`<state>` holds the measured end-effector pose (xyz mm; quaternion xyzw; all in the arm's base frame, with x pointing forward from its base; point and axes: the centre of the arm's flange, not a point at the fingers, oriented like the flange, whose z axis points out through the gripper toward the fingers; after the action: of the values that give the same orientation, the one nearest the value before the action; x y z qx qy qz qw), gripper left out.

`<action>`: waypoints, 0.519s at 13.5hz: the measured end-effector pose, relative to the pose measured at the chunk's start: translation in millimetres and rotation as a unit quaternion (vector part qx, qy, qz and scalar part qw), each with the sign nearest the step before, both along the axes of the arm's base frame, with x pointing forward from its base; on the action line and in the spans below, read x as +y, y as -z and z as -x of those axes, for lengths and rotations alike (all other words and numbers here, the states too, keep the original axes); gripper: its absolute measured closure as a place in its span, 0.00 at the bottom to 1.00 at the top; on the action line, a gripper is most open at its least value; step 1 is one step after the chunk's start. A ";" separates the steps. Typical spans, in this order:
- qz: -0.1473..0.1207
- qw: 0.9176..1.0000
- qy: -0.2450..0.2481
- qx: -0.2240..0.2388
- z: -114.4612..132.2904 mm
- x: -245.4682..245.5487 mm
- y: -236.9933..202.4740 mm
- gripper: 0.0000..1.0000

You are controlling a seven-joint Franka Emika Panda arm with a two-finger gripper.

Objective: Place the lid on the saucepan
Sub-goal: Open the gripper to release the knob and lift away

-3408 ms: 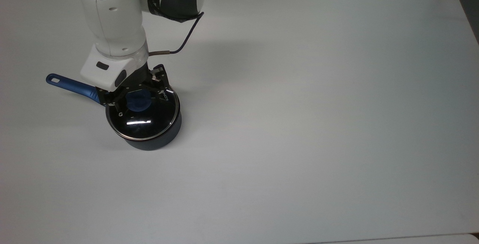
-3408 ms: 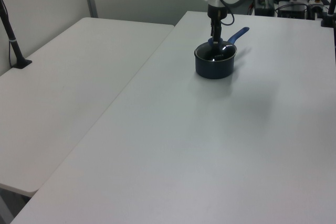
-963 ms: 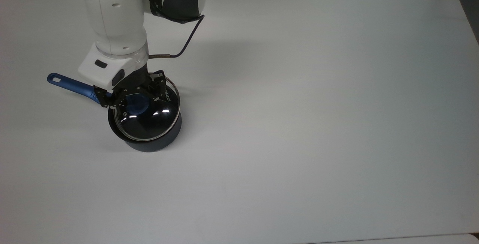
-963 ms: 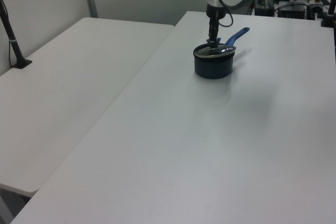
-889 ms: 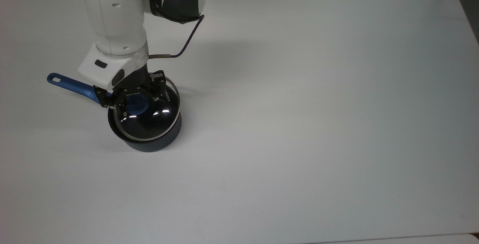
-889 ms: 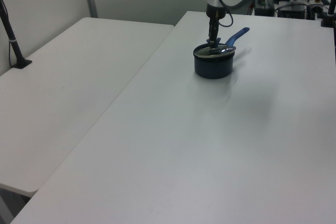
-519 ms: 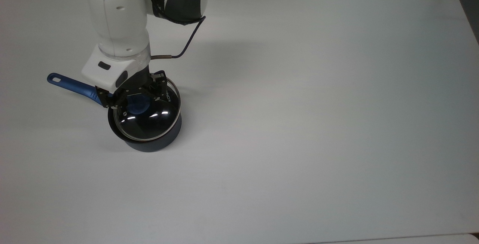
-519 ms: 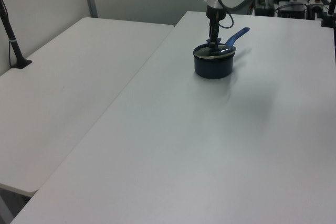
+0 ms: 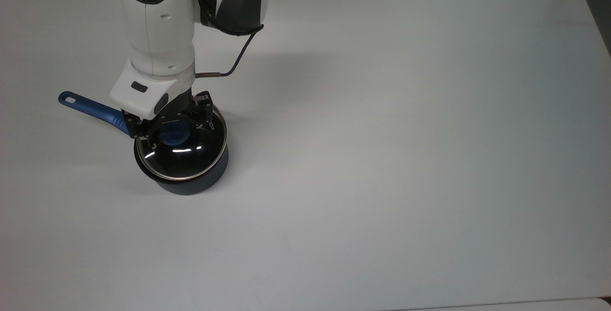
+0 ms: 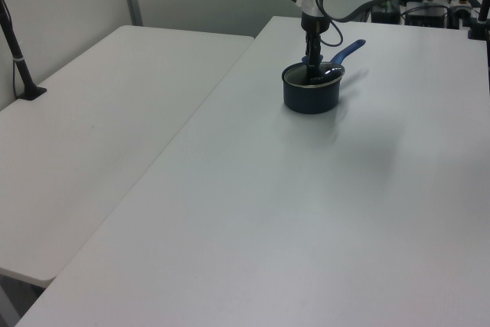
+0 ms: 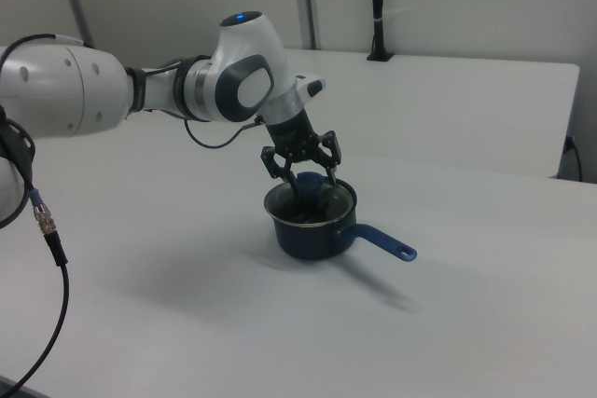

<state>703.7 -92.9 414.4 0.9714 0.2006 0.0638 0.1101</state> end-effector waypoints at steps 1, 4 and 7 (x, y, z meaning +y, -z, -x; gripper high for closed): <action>0.001 1.000 -0.001 -0.001 -0.2 -0.1 0.9 0.22; 0.001 1.000 -0.001 -0.007 -1.1 -0.2 1.0 0.20; 0.000 1.000 0.008 -0.009 -1.1 -1.1 0.1 0.11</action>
<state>704.8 -94.1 414.3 0.9723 0.1918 0.0718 0.1123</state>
